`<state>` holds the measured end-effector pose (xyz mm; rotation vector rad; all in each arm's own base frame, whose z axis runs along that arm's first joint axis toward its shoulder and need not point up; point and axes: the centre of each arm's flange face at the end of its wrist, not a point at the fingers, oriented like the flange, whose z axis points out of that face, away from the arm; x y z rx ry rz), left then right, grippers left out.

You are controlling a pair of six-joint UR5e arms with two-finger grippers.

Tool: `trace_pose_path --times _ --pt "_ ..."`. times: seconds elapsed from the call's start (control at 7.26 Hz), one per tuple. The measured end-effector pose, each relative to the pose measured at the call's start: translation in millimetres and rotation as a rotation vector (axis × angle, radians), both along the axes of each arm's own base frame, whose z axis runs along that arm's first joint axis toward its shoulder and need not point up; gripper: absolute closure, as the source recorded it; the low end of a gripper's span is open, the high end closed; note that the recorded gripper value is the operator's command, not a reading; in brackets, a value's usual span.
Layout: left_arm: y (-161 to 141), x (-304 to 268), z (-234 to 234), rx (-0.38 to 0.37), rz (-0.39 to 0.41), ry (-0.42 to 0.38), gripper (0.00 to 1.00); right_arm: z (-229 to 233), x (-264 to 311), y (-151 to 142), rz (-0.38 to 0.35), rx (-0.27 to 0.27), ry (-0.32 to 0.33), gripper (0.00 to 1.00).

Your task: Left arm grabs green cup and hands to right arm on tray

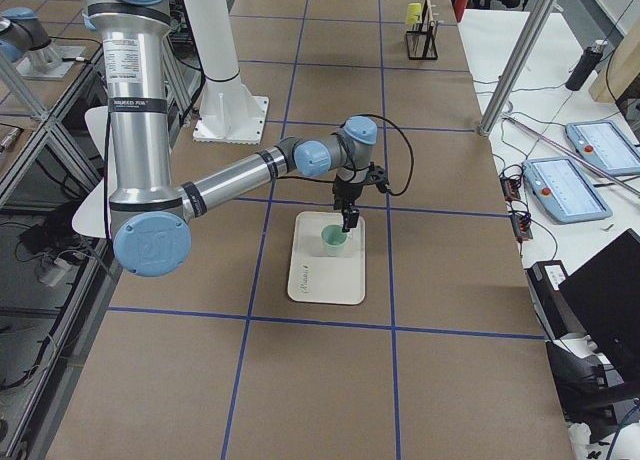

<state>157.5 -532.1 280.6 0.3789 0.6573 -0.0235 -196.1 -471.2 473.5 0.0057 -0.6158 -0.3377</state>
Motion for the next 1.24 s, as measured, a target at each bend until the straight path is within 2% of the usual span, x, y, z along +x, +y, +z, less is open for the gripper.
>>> trace_pose_path --times 0.28,0.55,0.83,1.1,1.24 --pt "0 -5 10 0.005 0.066 -0.037 0.00 -24 69 -31 -0.033 0.015 -0.008 0.00" --pt "5 -21 39 -0.009 0.121 -0.083 0.00 -19 135 -41 0.030 -0.019 -0.120 0.00" --pt "15 -55 83 -0.018 0.216 -0.103 0.00 -9 162 -51 0.076 -0.026 -0.172 0.00" --pt "29 -101 136 -0.053 0.277 -0.091 0.00 -1 177 -52 0.104 -0.021 -0.180 0.00" --pt "28 -131 167 -0.099 0.276 -0.039 0.00 7 183 -51 0.117 -0.035 -0.179 0.00"
